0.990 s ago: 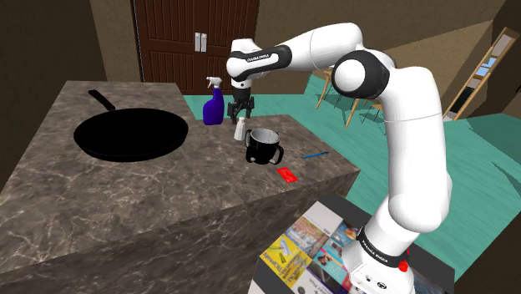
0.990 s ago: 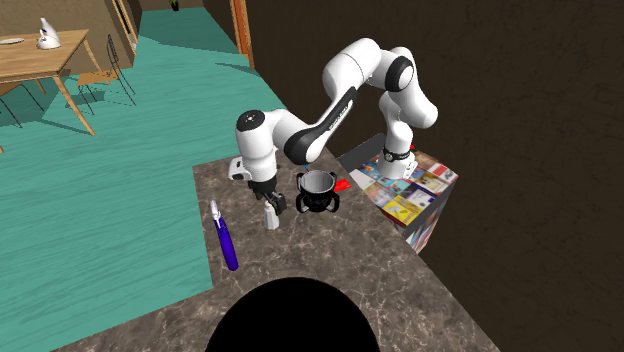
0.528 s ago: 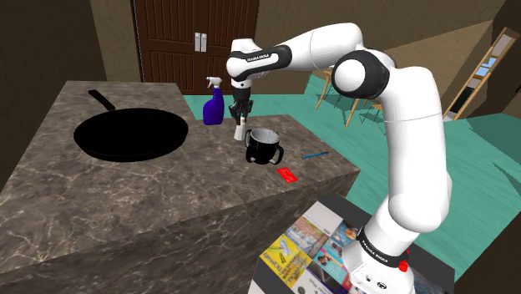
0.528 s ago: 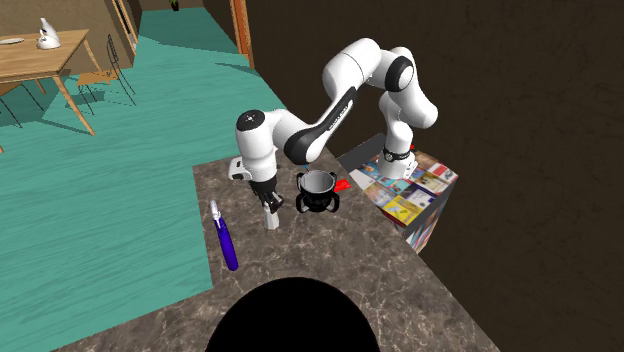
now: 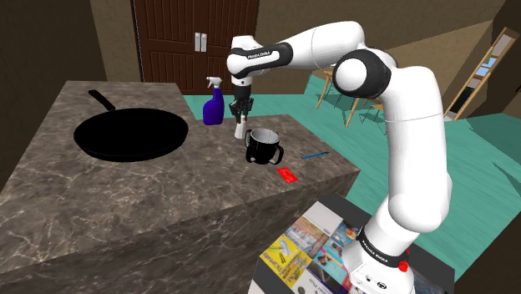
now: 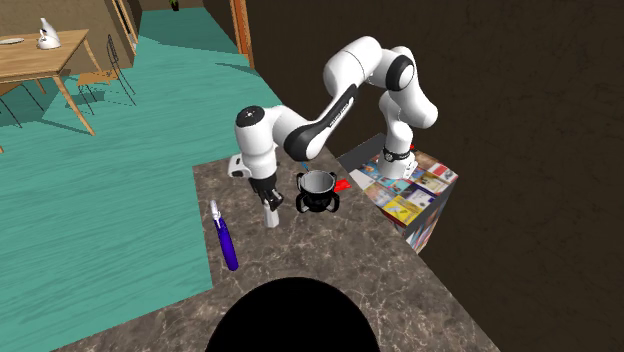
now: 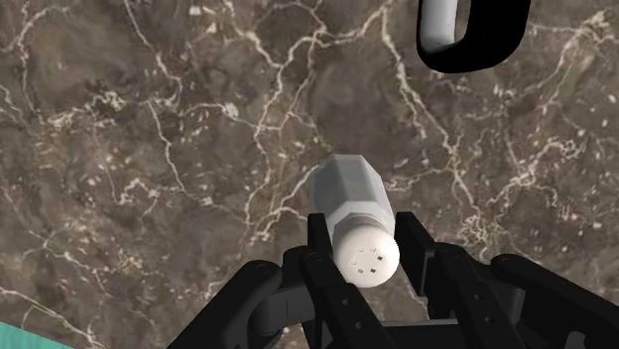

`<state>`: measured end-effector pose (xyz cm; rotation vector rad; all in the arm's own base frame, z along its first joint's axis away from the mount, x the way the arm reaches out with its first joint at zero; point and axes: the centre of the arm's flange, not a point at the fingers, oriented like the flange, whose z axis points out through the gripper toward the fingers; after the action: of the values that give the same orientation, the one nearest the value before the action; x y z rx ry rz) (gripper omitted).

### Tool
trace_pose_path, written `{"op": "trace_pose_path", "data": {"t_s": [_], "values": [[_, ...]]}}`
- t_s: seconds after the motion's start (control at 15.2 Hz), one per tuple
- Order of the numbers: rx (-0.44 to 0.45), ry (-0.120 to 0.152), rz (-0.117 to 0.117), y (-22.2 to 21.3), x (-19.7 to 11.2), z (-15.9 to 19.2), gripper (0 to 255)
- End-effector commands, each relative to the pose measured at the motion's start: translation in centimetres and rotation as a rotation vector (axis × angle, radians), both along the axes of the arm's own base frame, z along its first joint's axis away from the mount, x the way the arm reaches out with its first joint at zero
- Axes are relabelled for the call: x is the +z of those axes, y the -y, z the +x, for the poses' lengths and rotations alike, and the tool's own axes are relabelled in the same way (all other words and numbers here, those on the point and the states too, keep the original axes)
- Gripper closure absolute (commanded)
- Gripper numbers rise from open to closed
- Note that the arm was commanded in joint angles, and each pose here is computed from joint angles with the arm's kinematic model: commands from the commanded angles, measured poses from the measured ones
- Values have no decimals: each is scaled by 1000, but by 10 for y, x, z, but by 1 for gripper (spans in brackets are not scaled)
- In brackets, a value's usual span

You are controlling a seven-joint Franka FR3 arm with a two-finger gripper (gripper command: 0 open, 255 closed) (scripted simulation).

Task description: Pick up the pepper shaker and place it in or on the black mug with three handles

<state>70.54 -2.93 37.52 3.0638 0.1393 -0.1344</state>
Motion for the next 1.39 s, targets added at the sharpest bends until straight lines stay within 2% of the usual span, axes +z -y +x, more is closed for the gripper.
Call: {"op": "trace_pose_path", "data": {"t_s": [0.0, 1.32], "values": [[0, 0, 0, 0, 11, 1, 255], [0, 0, 0, 0, 116, 1, 255]]}}
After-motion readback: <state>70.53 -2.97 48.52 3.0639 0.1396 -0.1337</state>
